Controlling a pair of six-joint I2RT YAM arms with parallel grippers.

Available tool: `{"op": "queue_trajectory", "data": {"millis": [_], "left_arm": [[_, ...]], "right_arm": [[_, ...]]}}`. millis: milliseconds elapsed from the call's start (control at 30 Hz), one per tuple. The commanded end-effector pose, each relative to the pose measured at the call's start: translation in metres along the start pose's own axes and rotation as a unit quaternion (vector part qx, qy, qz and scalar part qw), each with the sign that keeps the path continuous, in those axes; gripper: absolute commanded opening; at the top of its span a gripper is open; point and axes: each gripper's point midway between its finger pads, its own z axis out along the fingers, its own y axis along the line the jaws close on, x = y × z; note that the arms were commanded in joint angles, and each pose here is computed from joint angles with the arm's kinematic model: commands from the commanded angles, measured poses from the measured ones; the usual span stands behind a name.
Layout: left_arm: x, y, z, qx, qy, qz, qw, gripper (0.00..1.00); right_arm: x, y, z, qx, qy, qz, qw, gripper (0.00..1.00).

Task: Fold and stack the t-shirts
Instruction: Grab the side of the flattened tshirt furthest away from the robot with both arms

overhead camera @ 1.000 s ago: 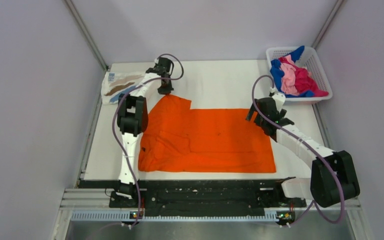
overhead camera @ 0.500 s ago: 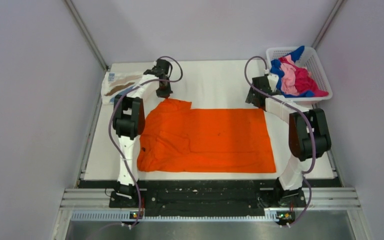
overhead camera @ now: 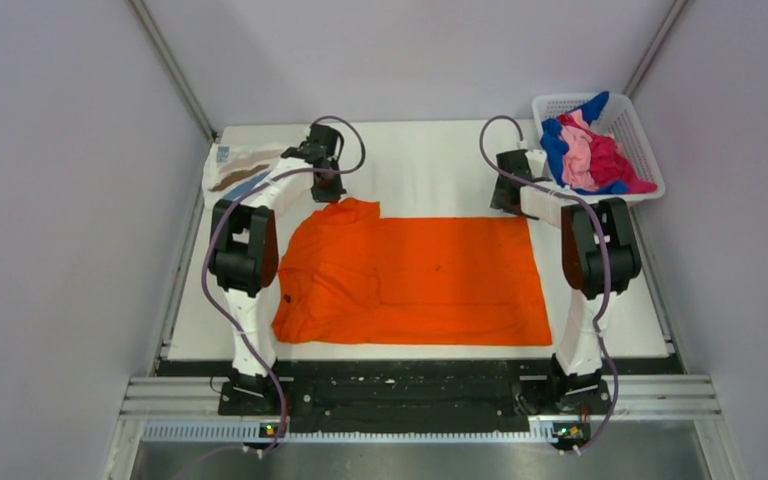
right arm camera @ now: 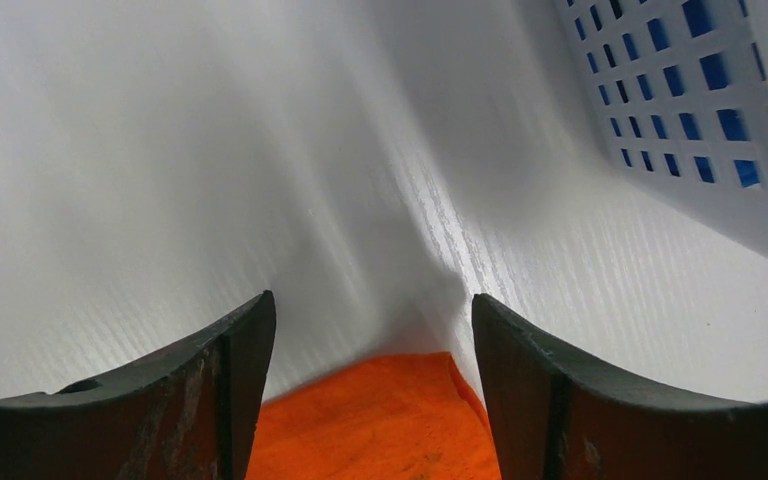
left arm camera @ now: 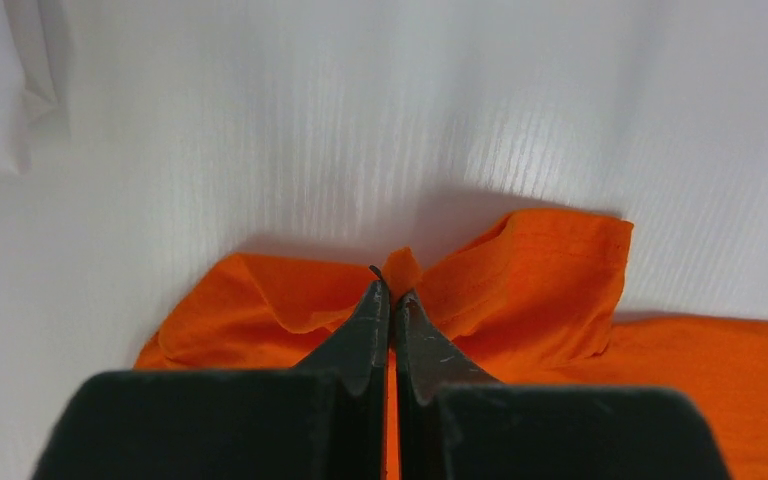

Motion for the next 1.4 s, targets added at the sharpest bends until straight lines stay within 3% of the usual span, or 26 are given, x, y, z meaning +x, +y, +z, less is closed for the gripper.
{"op": "queue_trajectory", "data": {"millis": [0, 400, 633, 867, 1067, 1367], "left_arm": [[-0.017, -0.015, -0.027, 0.031, -0.039, -0.007, 0.999, 0.00], [-0.009, -0.015, -0.046, 0.030, -0.050, -0.005, 0.998, 0.00], [-0.004, -0.012, -0.053, 0.032, -0.051, -0.005, 0.998, 0.00], [-0.001, -0.012, -0.055, 0.034, -0.052, -0.004, 0.998, 0.00], [-0.001, -0.013, -0.061, 0.039, -0.055, -0.006, 0.998, 0.00], [0.012, -0.009, -0.088, 0.037, -0.075, -0.001, 0.997, 0.00]], "right_arm": [[-0.011, -0.004, -0.002, 0.006, -0.007, 0.008, 1.000, 0.69], [0.006, -0.022, -0.016, 0.015, -0.005, 0.023, 1.000, 0.59], [0.009, -0.026, -0.020, 0.014, -0.008, 0.029, 0.999, 0.47], [0.006, -0.026, -0.020, 0.012, -0.010, 0.026, 1.000, 0.17], [-0.005, -0.026, -0.025, 0.005, -0.028, 0.020, 0.999, 0.03], [-0.010, -0.029, -0.056, -0.039, -0.054, 0.019, 0.998, 0.00]]}}
